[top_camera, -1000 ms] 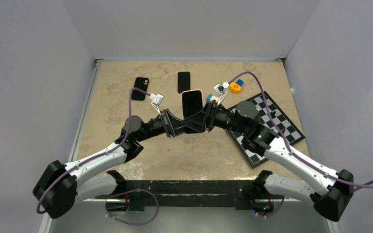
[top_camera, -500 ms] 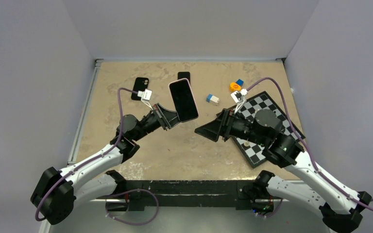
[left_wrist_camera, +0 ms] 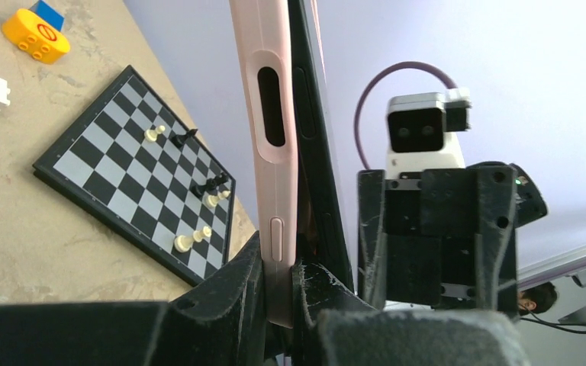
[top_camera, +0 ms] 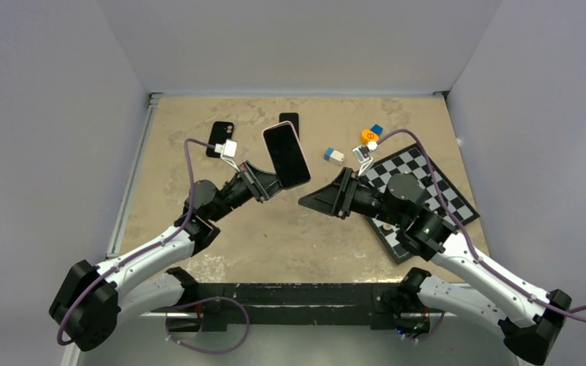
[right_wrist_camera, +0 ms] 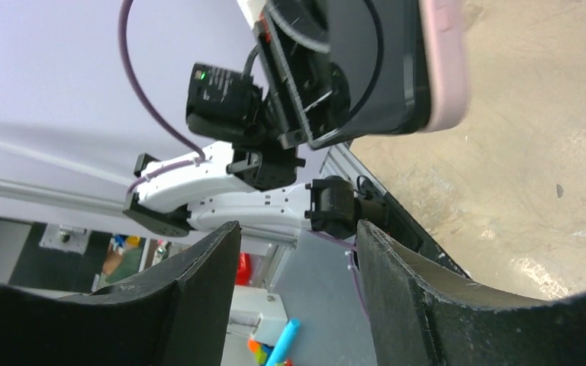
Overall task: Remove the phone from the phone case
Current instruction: Remove the phone case from the phone.
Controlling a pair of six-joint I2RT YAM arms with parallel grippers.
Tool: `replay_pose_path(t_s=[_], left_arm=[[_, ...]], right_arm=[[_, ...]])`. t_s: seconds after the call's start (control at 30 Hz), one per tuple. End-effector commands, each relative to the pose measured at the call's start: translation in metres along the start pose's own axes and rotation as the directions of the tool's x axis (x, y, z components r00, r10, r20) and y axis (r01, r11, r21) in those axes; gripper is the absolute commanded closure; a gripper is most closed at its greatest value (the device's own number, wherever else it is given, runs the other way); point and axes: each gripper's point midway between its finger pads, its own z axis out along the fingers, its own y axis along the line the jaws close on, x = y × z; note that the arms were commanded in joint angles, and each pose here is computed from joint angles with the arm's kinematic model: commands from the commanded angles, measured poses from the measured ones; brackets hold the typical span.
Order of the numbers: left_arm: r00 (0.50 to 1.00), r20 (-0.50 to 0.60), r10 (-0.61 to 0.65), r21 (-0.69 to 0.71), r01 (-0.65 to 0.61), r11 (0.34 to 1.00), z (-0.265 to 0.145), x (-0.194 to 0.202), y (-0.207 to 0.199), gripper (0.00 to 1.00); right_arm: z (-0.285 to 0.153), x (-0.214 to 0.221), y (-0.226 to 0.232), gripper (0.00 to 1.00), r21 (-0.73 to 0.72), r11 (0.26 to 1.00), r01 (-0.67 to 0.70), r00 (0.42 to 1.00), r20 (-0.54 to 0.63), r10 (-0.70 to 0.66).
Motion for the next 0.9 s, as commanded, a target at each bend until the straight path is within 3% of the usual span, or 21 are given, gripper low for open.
replay_pose_path(t_s=[0.0,0.87], left_arm=[[0.996,0.088,0.016,0.154,-0.030,0.988,-0.002,-0.020,-0.038,1.00],[0.996,0.084,-0.006,0.193,-0.011,0.981,-0.004,-0.019,-0.045,1.00]], right_arm=[[0.005,-0.020,0.012,0.40,-0.101,0.992,-0.072,0.994,0.073,0.080],[0.015,-0.044,-0.017,0.59,-0.052,0.987,-0.151,0.974,0.163,0.158]])
